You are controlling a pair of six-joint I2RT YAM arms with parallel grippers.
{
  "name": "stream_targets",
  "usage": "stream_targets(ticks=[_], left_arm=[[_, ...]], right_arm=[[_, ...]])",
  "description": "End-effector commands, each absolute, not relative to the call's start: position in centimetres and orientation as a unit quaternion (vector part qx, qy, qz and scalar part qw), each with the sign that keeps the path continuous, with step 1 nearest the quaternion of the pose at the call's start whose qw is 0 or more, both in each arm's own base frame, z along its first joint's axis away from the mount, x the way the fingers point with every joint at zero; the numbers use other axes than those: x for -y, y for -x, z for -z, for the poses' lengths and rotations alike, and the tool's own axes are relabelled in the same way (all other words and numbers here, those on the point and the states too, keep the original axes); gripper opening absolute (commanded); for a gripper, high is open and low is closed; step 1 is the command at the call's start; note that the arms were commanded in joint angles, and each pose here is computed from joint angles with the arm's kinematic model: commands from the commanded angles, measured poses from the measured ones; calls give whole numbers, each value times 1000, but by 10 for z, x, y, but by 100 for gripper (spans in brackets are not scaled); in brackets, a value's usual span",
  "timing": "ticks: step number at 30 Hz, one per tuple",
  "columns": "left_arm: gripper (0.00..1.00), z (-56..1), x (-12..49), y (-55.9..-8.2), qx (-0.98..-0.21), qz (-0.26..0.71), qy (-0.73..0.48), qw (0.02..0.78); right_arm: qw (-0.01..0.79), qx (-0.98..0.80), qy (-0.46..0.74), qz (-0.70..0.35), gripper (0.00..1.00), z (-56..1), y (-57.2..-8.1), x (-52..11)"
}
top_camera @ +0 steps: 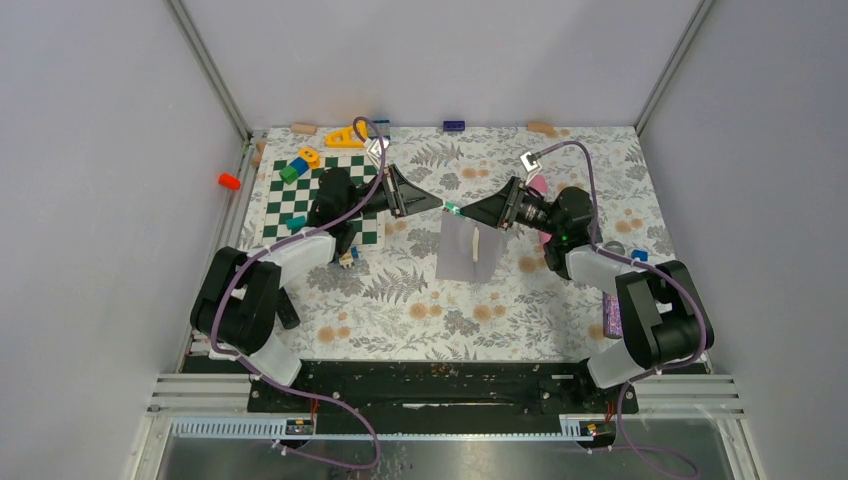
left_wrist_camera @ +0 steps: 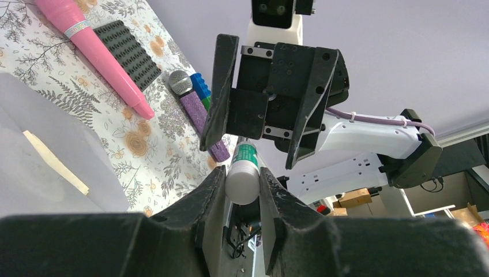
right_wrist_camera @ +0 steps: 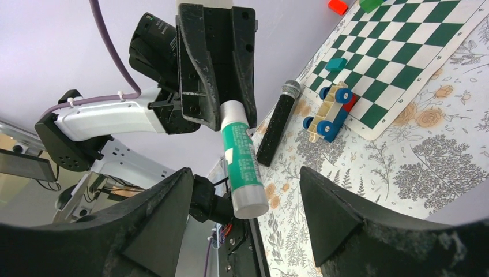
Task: Place the letter into the envelope and seal it
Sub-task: Open the solid glue cap from the solid glue.
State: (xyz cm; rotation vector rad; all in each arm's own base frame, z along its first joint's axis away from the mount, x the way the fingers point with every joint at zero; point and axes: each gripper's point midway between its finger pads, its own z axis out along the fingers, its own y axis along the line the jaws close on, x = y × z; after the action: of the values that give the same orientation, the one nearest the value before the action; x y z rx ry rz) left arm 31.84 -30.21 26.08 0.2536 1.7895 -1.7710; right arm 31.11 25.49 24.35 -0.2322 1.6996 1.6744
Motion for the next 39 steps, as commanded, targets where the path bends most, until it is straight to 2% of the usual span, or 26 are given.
stream_targets(ticks=[1,4,9,13,18,20,25,39], left_arm=[[18,-277,300,-322,-648,675,-104,337],[18,-276,300,-322,-648,675,-103,337],[18,-276,299,-323,-648,675,-102,338],[18,-277,297,-324,-647,675,-100,342],[18,-275,296,-325,-648,673,-99,343],[18,-275,296,-326,-648,672,-97,344],[18,-276,294,-327,-647,672,-98,345],[19,-292,249,-349,-637,661,-65,392]], right_arm=[[387,-637,105,-658,74,-261,-310,-264],[381,-643,102,-657,70,-258,-309,-267],[377,-645,95,-658,54,-259,-309,-267],[374,-644,93,-661,50,-261,-309,-267],[368,-644,91,-664,31,-264,-309,-268],[363,-647,91,-664,28,-263,-308,-269],[361,-649,95,-663,14,-264,-307,-269],[374,-661,94,-643,5,-260,-313,-250]])
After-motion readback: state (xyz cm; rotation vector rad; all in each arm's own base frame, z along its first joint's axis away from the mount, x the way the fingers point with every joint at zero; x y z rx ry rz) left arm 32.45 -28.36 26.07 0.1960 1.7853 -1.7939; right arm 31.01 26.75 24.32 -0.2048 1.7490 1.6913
